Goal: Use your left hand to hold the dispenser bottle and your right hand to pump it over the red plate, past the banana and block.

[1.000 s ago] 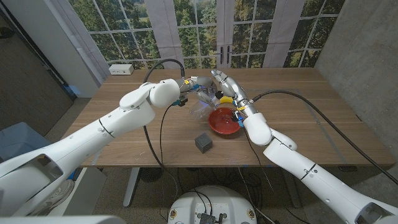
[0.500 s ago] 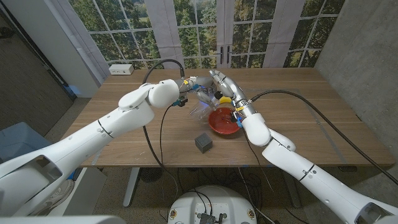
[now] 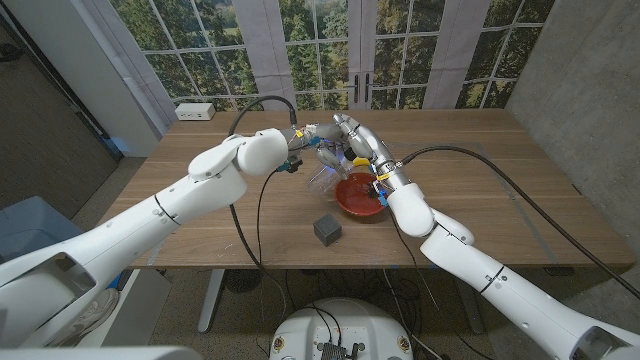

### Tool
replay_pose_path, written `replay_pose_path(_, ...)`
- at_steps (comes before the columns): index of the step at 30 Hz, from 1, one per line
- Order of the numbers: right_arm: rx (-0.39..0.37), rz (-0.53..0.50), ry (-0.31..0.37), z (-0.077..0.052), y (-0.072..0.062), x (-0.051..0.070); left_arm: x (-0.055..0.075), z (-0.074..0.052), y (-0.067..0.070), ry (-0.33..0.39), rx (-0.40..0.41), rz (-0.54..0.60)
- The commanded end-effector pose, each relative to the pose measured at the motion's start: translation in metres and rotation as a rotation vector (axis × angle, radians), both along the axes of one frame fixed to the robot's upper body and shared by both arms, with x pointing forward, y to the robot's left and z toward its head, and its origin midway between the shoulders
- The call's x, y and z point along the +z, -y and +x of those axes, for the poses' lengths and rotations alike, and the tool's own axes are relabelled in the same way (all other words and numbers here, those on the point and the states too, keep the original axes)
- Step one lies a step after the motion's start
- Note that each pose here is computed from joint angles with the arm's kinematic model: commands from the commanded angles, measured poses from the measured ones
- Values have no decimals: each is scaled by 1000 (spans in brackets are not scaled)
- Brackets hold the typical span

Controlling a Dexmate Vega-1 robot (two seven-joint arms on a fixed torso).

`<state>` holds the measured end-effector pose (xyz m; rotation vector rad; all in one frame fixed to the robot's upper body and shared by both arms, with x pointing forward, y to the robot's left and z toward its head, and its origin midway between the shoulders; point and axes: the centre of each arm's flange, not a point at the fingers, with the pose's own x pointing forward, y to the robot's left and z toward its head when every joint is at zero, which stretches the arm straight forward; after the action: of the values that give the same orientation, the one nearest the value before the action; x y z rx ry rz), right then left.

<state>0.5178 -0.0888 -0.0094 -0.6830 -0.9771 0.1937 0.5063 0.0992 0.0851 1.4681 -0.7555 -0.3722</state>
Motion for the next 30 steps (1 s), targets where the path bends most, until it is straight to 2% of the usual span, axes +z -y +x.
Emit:
replay_pose_path(1,-75,161,94,0,40,14,-2,-3,-3,10,31,15)
replay_pose_path(5,-119,211,107,-1,54,17,-2,-3,-2,23,44,37)
replay_pose_path(10,-157,272,163,-5,67,17,-1,-4,-2,32,51,46)
replay_pose_path(12,-172,284,181,-6,71,19,-1,-4,-2,27,51,49)
replay_pose_path(14,-165,292,171,-7,73,19,-1,-4,-2,34,50,48)
replay_pose_path(25,-142,256,169,-6,66,19,0,-2,-3,60,49,30)
replay_pose_path(30,-119,199,145,-1,54,18,2,0,-3,58,44,29)
